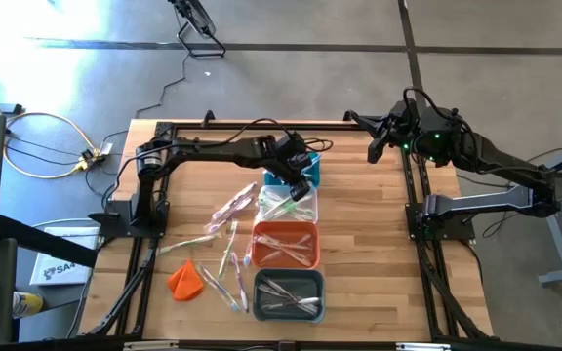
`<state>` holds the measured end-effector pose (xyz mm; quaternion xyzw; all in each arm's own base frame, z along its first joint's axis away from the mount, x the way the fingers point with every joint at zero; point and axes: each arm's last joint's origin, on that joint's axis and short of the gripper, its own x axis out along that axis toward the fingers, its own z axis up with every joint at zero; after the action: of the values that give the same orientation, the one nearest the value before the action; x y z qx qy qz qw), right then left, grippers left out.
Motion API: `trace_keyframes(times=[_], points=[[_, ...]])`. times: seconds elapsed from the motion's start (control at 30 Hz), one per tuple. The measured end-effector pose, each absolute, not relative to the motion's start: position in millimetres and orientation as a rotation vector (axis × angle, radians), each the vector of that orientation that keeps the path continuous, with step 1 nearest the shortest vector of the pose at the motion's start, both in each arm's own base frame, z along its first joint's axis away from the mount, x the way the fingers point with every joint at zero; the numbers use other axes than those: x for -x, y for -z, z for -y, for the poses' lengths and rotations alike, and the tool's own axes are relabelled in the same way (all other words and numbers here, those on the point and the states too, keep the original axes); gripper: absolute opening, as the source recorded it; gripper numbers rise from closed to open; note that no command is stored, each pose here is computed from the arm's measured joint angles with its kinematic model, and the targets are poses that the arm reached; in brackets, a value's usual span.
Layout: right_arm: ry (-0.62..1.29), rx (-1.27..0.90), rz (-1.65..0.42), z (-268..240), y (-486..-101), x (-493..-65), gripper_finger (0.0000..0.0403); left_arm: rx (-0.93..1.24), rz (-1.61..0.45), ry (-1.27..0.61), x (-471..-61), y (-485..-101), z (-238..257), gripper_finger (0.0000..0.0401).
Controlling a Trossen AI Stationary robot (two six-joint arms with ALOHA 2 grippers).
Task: Pick & Place Toothbrushes
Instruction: Put the green toothbrush into the transparent bin, then put the violet toothbrush into the green bin
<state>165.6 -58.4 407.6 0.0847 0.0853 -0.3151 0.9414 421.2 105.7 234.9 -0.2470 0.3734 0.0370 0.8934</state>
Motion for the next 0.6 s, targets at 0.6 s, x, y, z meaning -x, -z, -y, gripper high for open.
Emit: trace_keyframes(times=[0.6], points=[[0.642, -0.166, -0.177, 58.4, -407.5, -165.6, 0.0004, 0.532, -0.782, -0.034, -421.1, -234.3, -104.1, 0.0172]])
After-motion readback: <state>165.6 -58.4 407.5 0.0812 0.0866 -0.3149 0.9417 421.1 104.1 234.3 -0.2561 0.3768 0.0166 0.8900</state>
